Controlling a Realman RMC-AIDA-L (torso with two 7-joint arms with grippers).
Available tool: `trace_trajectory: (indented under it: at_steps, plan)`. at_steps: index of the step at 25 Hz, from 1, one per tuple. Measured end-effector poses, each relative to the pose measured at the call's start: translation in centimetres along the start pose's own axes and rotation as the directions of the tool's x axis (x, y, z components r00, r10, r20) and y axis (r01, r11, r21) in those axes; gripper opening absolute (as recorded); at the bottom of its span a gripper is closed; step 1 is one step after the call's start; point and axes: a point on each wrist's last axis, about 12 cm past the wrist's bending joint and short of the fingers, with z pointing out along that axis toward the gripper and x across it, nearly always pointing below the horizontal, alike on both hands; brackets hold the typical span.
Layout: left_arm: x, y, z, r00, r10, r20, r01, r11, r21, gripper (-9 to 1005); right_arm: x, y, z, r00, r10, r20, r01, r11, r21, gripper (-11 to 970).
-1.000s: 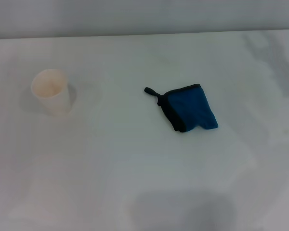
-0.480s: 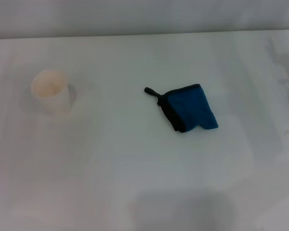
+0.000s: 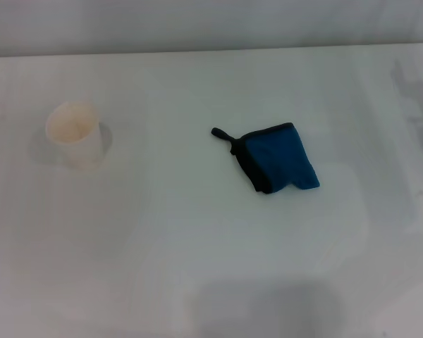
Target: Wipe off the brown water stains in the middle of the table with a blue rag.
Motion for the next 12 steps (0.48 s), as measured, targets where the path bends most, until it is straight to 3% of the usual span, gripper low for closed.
trace_trajectory:
  at_steps: [12]
  plan:
    - [-0.6,-0.8,1.6,1.000,0.030,-0.004,-0.030,1.000,0.002,891,-0.3,0.9,1.1,1.000,0.002,-0.016,-0.002,1.000,-0.013,829]
